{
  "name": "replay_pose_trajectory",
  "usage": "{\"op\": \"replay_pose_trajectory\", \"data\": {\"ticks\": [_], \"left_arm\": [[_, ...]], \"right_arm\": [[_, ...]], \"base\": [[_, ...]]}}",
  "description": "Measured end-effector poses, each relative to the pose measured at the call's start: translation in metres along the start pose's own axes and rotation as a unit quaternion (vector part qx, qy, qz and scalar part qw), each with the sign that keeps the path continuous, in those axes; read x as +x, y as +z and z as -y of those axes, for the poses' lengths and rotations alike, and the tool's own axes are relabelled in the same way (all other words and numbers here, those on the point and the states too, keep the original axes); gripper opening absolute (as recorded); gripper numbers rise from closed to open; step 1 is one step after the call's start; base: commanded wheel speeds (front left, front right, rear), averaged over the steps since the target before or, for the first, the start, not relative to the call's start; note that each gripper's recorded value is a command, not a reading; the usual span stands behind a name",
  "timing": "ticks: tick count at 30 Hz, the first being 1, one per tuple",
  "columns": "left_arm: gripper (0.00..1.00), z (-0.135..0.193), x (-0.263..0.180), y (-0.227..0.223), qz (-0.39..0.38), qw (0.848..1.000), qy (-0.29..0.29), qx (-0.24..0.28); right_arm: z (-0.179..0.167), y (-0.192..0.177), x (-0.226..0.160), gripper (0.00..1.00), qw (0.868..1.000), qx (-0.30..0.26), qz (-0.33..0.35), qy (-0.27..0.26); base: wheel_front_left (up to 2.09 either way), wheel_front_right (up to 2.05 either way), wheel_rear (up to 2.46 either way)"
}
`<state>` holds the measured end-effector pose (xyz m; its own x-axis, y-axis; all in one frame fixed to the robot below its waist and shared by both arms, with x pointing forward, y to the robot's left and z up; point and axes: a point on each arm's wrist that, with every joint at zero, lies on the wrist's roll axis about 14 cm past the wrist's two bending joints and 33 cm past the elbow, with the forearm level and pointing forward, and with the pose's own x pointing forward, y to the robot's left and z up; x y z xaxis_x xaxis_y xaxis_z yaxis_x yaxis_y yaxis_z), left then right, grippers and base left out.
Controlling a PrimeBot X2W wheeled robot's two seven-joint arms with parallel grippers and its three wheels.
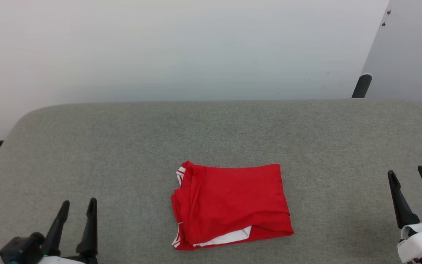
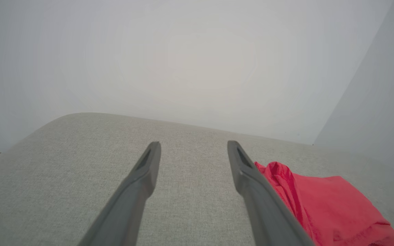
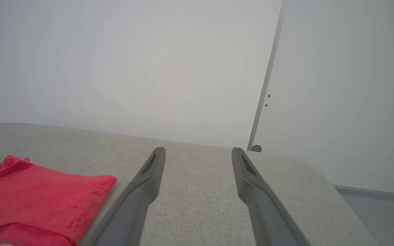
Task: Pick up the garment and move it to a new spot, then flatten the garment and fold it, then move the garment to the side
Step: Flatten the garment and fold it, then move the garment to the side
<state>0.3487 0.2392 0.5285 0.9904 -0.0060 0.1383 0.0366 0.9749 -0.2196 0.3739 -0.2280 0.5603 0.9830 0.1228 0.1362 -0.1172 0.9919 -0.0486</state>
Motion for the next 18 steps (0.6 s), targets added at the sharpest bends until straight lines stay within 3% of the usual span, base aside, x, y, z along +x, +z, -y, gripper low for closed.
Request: {"op": "replay_pose_trajectory", "data": {"ticks": [18], "left_arm": [[1.00,-0.002,-0.007,0.005,0.010,1.000,0.008,0.003]], "right_arm": [[-0.010,-0.004,0.002,1.00,1.000,-0.001,-0.005,0.008]], "base": [[0.00,0.00,0.00]]}}
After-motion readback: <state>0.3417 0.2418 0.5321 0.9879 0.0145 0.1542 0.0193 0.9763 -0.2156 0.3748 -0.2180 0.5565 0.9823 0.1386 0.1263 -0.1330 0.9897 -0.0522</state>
